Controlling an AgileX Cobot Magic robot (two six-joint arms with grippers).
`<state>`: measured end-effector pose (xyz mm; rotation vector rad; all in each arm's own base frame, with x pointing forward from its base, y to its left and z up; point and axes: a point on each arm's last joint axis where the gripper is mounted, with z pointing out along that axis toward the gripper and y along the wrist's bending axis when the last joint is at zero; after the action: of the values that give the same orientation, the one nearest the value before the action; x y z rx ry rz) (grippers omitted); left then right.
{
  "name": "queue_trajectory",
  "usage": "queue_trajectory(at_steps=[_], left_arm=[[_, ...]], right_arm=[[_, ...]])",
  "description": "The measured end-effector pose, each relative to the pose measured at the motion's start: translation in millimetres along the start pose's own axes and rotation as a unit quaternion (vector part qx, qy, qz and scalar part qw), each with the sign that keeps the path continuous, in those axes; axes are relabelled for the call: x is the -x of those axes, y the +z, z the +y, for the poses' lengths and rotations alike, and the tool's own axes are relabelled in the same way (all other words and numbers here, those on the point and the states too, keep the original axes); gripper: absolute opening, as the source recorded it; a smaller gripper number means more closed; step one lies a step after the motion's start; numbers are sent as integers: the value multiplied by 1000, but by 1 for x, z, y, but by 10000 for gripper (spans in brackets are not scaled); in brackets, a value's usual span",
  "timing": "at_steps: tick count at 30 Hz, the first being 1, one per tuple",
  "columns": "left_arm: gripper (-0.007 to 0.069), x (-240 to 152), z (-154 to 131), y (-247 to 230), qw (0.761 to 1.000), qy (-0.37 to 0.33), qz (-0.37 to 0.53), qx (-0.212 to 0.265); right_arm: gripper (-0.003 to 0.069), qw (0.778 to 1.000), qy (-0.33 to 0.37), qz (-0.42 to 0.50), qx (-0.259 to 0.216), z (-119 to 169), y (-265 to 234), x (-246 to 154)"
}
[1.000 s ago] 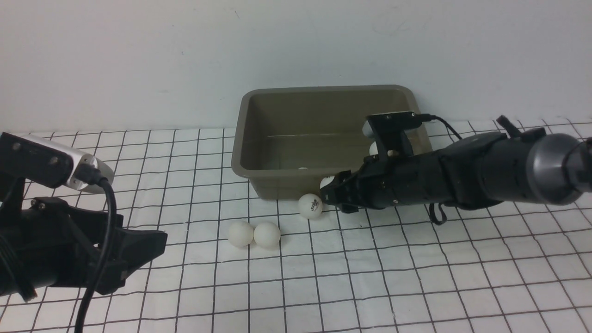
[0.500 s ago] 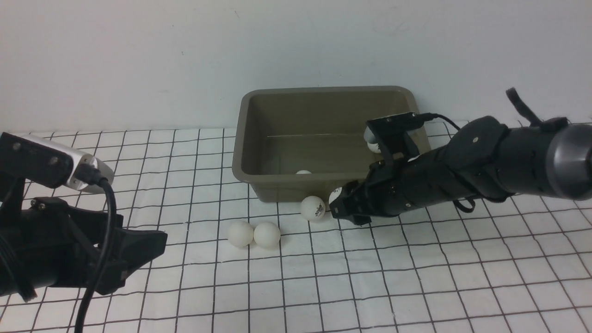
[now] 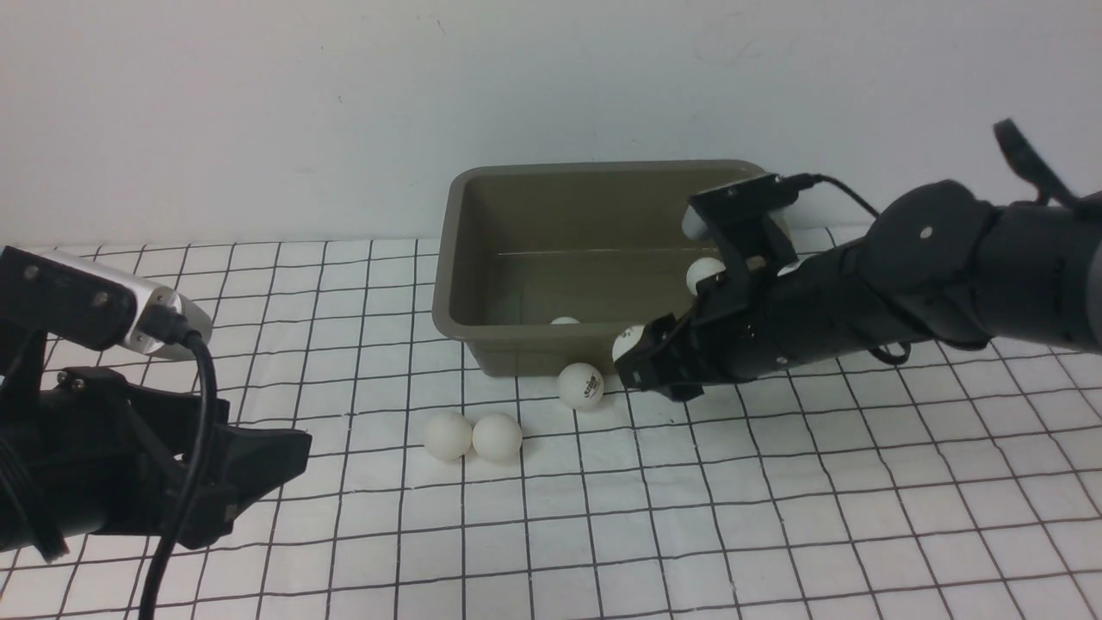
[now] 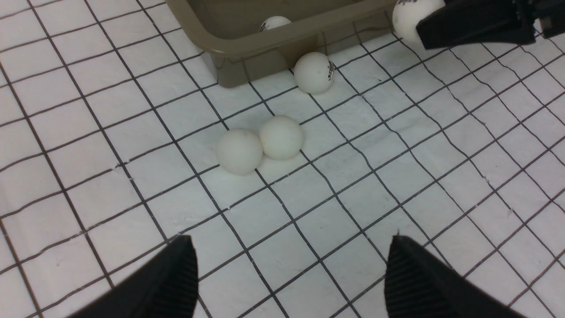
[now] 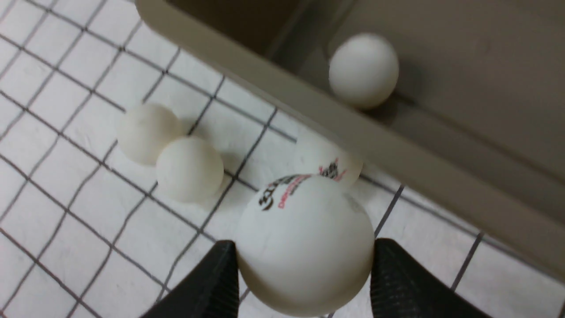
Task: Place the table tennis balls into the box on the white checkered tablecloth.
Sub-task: 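Release the ping pong ball into the bin and lift the gripper away, then reach for and grasp a ping pong ball on the table beside the basket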
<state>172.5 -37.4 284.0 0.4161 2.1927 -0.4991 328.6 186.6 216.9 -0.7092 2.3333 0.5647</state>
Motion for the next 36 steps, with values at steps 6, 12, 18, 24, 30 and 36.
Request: queue_trajectory(at_steps=[6,12,18,24,30,36], left_arm=[[510,0,0,0,1000,0,0,0],[510,0,0,0,1000,0,0,0],[510,-1,-1,0,1000,0,4,-5],[510,-1,-2,0,1000,2,8,-10],[510,-1,-2,0,1000,15,7,-11],[510,-1,-2,0,1000,17,7,-11]], right_arm=[[351,999,-16,-44,-26,-1,-14,12],[351,993,-4,-89,-81,-21,-19,21],[351,988,-3,-108,-112,-57,-14,39],[440,992,-23,-89,-88,-60,0,46],[513,989,-45,-100,-96,-58,-13,52],[514,968,-95,-181,-146,-48,-106,79]])
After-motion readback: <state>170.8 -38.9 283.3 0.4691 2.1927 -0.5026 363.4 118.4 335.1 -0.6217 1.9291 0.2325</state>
